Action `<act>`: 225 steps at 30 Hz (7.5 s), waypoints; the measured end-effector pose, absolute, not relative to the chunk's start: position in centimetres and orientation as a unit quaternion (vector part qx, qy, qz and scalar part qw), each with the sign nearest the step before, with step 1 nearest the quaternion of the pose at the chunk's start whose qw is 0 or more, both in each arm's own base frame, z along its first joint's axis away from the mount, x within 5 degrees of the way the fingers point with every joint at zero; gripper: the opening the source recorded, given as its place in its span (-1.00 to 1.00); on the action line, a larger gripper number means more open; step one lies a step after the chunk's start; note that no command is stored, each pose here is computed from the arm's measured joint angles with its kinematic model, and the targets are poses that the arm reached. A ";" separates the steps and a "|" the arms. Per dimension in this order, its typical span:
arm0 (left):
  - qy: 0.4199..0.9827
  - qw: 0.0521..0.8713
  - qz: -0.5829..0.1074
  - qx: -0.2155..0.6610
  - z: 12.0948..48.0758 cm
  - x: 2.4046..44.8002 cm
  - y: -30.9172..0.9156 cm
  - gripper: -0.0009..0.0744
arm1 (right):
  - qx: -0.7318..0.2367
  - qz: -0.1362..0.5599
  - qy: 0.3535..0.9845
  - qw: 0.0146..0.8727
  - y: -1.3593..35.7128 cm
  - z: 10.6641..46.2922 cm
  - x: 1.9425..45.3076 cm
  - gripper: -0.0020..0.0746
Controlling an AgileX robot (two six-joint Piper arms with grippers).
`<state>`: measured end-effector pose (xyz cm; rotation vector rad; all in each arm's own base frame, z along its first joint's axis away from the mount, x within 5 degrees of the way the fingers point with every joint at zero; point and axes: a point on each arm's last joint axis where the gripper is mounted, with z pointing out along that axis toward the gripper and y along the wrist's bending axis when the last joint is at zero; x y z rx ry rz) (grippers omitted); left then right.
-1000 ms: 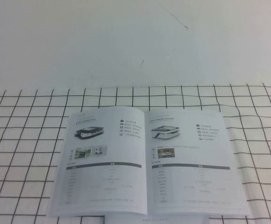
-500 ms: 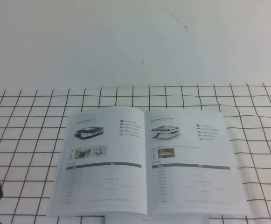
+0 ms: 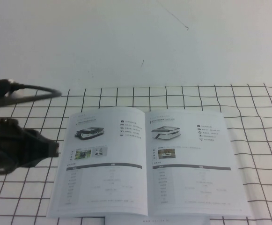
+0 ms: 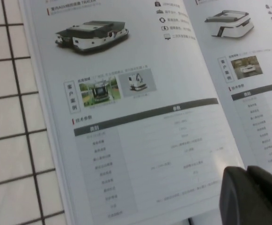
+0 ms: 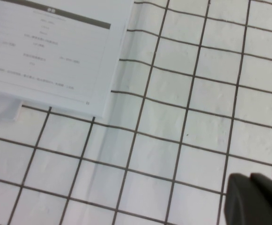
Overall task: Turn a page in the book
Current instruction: Open the closed book
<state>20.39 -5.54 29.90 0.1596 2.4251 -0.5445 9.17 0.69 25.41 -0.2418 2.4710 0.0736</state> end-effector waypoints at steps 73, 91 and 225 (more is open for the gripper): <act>0.966 0.129 -0.210 0.080 13.8 32.7 -17.2 -0.98 | -0.151 0.255 0.945 0.138 6.2 12.6 33.0 0.23; 0.965 0.131 -0.211 0.082 13.8 32.7 -17.3 -0.98 | -0.115 0.321 0.927 0.159 7.2 13.0 33.5 0.23; 0.910 0.397 -0.115 -0.038 17.6 16.2 -22.3 -0.98 | -0.379 0.398 0.818 0.170 12.1 22.7 27.9 -0.76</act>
